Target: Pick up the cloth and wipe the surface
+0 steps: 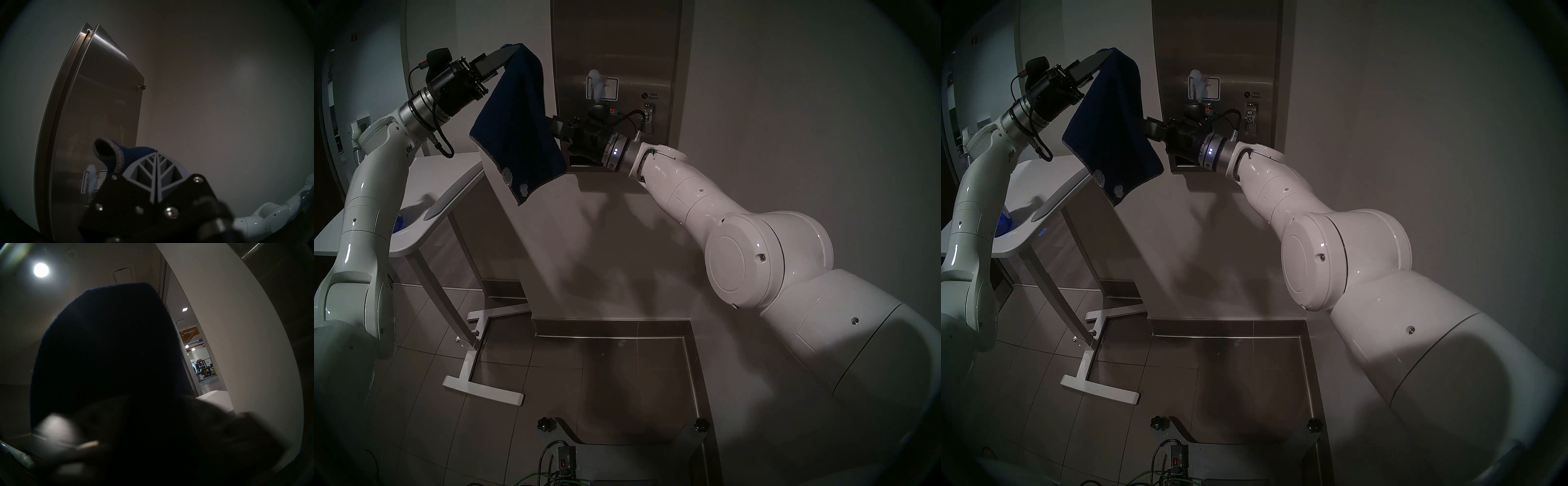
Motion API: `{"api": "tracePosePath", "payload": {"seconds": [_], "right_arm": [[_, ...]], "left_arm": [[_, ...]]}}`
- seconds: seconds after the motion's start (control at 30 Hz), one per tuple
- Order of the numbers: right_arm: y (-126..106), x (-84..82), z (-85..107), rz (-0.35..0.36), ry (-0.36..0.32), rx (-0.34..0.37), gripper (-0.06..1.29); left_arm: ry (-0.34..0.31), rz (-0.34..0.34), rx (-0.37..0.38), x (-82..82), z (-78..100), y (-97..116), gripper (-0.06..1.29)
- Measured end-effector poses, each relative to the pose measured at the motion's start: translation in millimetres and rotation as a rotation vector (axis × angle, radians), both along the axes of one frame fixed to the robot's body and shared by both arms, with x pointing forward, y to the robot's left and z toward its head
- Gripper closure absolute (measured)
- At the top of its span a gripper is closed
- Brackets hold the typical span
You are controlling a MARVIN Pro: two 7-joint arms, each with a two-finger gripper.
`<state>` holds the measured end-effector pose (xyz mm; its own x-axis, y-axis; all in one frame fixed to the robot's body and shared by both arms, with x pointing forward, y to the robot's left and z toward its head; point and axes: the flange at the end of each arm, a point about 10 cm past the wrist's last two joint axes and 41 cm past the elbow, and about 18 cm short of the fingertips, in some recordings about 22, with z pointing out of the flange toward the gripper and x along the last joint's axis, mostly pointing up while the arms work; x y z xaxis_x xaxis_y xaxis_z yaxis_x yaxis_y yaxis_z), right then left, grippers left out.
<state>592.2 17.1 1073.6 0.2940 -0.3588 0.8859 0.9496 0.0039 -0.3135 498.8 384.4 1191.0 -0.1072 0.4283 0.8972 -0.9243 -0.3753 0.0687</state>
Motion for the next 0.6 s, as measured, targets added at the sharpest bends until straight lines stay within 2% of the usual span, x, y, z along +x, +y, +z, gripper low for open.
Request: {"api": "tracePosePath", "payload": {"seconds": [0.03,0.07,0.1,0.13,0.3,0.6], "right_arm": [[-2,0.6,-0.2,-0.001,0.001,0.001,0.03],[-4,1.2,-0.4,-0.003,0.003,0.002,0.24],[-6,2.0,-0.5,-0.007,0.004,0.004,0.88],[-10,3.6,-0.8,-0.016,0.005,0.01,1.24],[-24,8.9,0.0,-0.06,-0.009,0.044,1.27],[-55,22.5,4.0,-0.232,-0.083,0.17,1.27]], "left_arm": [[0.0,0.0,0.0,0.0,0.0,0,1.25],[0.0,0.0,0.0,0.0,0.0,0,1.25],[0.0,0.0,0.0,0.0,0.0,0,1.25],[0.0,0.0,0.0,0.1,-0.1,0,1.25],[0.0,0.0,0.001,0.1,-0.2,0,1.25],[0.001,0.001,0.001,0.2,-0.3,0,1.25]]}}
